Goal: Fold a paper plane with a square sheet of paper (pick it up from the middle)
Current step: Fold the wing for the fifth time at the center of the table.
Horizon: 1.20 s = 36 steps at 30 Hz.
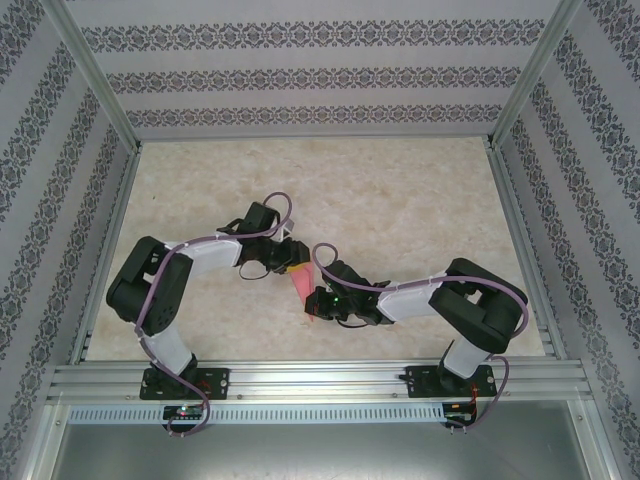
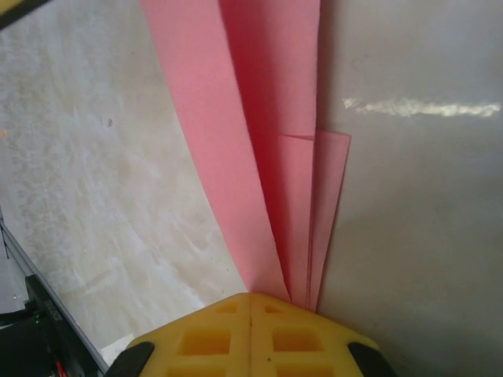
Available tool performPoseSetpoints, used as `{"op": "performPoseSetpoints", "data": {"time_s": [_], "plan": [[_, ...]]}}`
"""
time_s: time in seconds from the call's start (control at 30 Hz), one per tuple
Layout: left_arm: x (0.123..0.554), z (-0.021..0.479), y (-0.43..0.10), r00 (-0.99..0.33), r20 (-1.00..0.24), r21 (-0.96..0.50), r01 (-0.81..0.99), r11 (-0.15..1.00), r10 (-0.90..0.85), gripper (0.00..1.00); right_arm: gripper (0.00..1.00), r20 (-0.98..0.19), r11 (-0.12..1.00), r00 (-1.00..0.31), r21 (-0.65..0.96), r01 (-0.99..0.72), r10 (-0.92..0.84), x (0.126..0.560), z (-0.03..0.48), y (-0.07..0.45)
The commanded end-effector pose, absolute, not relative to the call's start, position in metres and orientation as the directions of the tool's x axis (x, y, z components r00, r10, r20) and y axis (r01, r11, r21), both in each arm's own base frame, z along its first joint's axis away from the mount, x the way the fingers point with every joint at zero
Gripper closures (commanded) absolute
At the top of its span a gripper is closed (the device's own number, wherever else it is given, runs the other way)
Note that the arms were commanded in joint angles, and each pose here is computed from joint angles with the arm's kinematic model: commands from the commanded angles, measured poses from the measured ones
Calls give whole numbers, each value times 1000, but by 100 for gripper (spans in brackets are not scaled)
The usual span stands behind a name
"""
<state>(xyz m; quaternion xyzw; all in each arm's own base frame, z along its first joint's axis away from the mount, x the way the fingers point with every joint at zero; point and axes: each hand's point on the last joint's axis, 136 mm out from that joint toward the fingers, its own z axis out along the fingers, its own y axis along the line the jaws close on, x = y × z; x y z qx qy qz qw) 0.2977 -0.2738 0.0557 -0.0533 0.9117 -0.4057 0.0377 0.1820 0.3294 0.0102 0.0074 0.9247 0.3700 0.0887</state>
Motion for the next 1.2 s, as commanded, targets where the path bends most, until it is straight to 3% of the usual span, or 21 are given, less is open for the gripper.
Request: {"op": "performPoseSetpoints", "data": {"time_s": [0.0,0.63,0.97,1.17], "plan": [[307,54,-284,-991,-46,-757,-46,652,-124,62,100,-78,855,-994,518,25,77,162,-44,285],[330,19,-251,-982,-83,-680,-68,730,-168,60,100,-46,867,-998,497,11,39,144,-38,273],[319,8,-254,-984,-35,-711,-100,696,-176,63,99,-255,771,-964,628,-105,76,203,49,327],[316,3,-255,-984,-15,-715,-112,690,-175,63,97,-280,729,-952,676,-103,124,232,60,348]]}}
